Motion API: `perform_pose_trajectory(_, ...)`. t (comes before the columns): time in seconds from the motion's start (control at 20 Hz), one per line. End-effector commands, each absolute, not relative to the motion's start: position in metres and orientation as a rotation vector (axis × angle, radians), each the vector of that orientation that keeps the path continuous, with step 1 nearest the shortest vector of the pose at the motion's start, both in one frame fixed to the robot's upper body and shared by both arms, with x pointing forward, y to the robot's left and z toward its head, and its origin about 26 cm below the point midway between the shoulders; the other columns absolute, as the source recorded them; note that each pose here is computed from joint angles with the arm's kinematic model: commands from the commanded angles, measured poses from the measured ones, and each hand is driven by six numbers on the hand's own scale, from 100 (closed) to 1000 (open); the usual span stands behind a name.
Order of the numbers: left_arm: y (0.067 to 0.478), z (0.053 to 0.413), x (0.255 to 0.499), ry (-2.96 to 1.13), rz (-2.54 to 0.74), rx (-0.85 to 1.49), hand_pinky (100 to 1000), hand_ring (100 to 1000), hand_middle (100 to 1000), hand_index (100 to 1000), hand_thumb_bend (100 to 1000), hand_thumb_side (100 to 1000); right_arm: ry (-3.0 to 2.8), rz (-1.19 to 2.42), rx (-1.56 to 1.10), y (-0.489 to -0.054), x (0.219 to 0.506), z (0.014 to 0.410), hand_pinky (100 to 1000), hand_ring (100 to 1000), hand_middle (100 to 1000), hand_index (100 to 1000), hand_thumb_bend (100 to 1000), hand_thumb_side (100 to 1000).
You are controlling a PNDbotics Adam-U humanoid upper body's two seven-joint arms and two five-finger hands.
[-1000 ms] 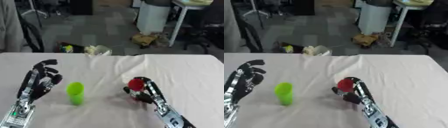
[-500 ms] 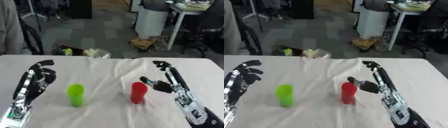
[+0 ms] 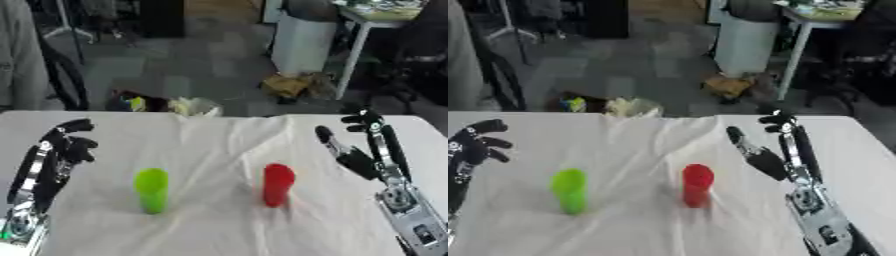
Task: Pour the contents of one cup into another cup.
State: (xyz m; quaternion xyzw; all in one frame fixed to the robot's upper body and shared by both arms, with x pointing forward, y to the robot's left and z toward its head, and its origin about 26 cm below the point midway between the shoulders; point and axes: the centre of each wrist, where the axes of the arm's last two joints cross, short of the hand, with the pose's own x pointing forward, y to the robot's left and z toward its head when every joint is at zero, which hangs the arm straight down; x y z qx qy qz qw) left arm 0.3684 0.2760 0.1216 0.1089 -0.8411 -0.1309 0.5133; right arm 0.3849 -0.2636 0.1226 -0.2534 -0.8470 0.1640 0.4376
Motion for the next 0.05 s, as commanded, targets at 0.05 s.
perform_pose_trajectory(0.05,0.2847,0.1355,0.3665,-2.057,-0.315,0.282,492,603,698,796,945,846,-2.166,0.355,-0.6,-0.2674,0.3815,0.1418,682,723,724,868,491,683)
